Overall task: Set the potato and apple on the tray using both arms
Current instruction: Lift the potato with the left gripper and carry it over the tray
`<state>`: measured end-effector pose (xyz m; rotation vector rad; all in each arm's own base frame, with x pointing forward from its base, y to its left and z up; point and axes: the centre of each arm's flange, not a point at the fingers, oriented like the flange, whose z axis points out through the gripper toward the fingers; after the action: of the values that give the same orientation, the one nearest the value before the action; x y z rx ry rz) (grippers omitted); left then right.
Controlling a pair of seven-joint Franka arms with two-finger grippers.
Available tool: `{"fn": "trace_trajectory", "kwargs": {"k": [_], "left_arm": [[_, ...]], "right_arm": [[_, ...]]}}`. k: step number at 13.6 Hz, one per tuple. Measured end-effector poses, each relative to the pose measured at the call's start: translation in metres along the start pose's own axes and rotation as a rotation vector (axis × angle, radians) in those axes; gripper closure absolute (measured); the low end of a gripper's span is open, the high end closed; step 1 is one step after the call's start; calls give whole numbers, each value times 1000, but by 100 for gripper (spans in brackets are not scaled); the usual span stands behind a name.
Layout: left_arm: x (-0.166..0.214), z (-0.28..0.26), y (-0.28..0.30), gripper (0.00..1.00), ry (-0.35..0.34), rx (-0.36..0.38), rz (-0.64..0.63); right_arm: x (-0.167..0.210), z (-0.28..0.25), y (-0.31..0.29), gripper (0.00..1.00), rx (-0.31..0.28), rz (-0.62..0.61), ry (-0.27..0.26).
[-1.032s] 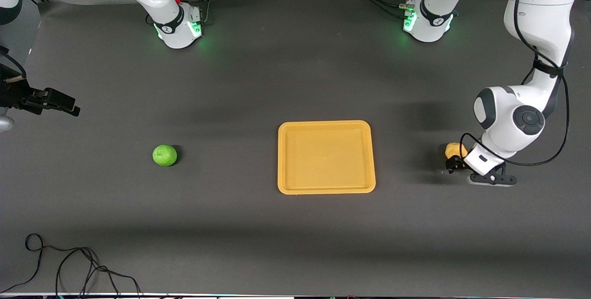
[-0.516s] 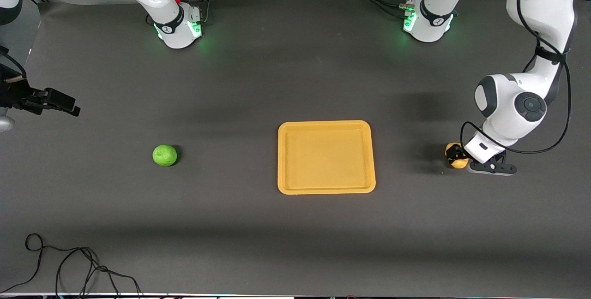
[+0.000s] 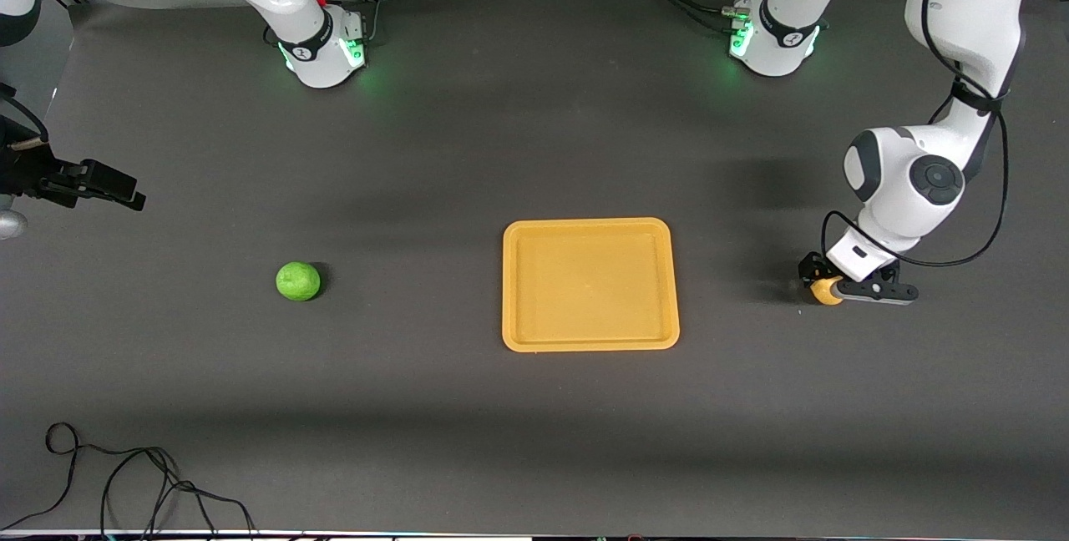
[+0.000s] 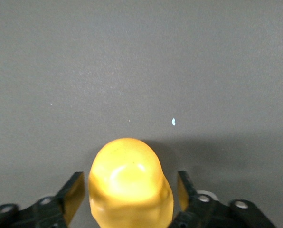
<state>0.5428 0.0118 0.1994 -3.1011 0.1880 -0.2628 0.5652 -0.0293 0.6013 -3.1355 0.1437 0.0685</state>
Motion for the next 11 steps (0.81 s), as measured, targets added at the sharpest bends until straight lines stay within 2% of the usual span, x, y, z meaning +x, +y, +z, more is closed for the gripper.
{"fn": "trace_trajectory", "kwargs": {"k": [1,3,7,11], "left_arm": [[-2,2,0,15,-1,0,1],[-1,2,0,28,7,2,2],[1,1,10,31,11,-8,-4],[17,-15,78,31,9,-71,-85]], "right_arm": [[0,0,0,0,0,0,0],[0,0,0,0,0,0,-1],[0,0,0,0,0,0,-1],[0,0,0,0,0,0,-1]]}}
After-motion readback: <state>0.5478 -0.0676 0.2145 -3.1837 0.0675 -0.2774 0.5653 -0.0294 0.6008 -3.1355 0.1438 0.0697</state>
